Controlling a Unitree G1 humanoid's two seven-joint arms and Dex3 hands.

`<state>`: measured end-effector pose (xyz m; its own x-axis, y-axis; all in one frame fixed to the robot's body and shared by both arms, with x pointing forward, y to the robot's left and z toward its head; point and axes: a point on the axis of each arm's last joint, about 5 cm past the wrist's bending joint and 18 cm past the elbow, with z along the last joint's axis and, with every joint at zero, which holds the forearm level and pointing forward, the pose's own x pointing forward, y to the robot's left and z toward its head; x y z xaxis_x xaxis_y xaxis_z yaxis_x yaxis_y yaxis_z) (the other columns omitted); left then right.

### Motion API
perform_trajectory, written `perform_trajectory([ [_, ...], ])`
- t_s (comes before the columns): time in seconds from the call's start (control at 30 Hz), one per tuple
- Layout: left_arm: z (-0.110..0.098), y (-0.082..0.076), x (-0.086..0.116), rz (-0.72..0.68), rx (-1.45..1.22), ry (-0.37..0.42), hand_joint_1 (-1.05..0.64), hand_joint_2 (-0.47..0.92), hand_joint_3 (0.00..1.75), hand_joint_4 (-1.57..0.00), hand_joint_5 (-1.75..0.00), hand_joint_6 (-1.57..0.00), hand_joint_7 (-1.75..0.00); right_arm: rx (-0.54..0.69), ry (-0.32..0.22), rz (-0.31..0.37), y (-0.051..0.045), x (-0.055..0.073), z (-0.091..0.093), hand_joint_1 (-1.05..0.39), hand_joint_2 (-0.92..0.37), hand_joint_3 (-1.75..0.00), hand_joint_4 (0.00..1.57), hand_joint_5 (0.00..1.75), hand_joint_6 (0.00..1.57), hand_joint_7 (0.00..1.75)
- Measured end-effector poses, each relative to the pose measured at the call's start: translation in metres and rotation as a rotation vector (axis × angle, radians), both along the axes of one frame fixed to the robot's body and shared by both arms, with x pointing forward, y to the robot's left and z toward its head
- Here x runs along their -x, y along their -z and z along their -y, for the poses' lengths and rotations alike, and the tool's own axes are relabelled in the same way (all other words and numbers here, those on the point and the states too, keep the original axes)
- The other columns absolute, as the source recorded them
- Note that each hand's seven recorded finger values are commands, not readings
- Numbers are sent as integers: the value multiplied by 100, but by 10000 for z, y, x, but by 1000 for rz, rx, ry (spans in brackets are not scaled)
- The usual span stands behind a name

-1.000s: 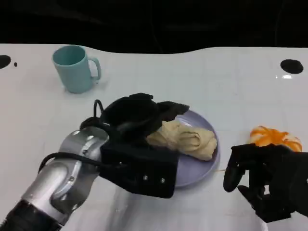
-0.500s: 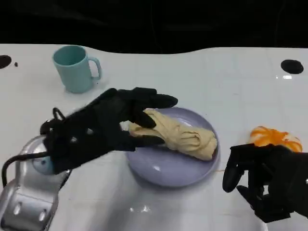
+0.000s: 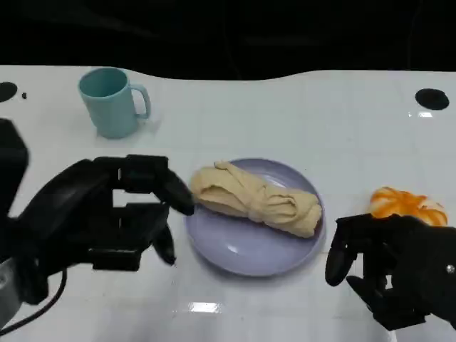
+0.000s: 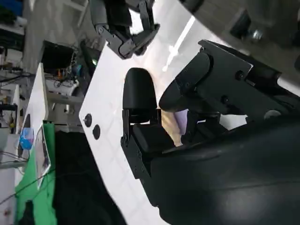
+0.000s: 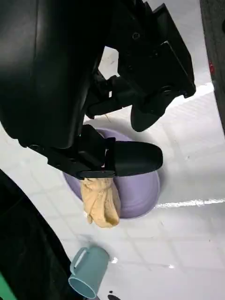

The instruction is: Grasp the towel on the left side of the plate with the left hand and place it into the plate.

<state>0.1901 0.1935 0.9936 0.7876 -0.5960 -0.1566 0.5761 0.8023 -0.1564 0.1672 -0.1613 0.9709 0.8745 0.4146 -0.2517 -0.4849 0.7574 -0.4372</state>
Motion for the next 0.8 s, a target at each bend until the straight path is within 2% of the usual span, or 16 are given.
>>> perform_trajectory([
  [0.13, -26, 45, 73, -80, 24, -37, -15, 59, 121, -82, -175, -70, -162, 3, -1, 5, 5, -7, 8, -3, -55, -109, 73, 175, 71, 141],
  [0.23, -4, 91, 88, -130, 15, -64, -12, 59, 121, -82, -175, -70, -166, 7, 0, 9, 9, -13, 22, -2, -55, -109, 73, 175, 71, 141],
  [0.5, -37, 296, 7, -248, -91, -75, -9, 60, 117, -81, -175, -71, -162, 9, 7, 30, 15, -26, 62, -1, -54, -110, 74, 175, 72, 141],
  [0.67, -55, 309, -38, -260, -124, -70, -9, 58, 117, -80, -175, -73, -158, 8, 6, 31, 25, -30, 64, -1, -54, -110, 74, 175, 71, 140],
  [0.8, -21, 317, -56, -259, -131, -45, -8, 57, 121, -80, -175, -72, -161, 9, 1, 34, 46, -35, 68, -1, -54, -110, 74, 175, 71, 140],
])
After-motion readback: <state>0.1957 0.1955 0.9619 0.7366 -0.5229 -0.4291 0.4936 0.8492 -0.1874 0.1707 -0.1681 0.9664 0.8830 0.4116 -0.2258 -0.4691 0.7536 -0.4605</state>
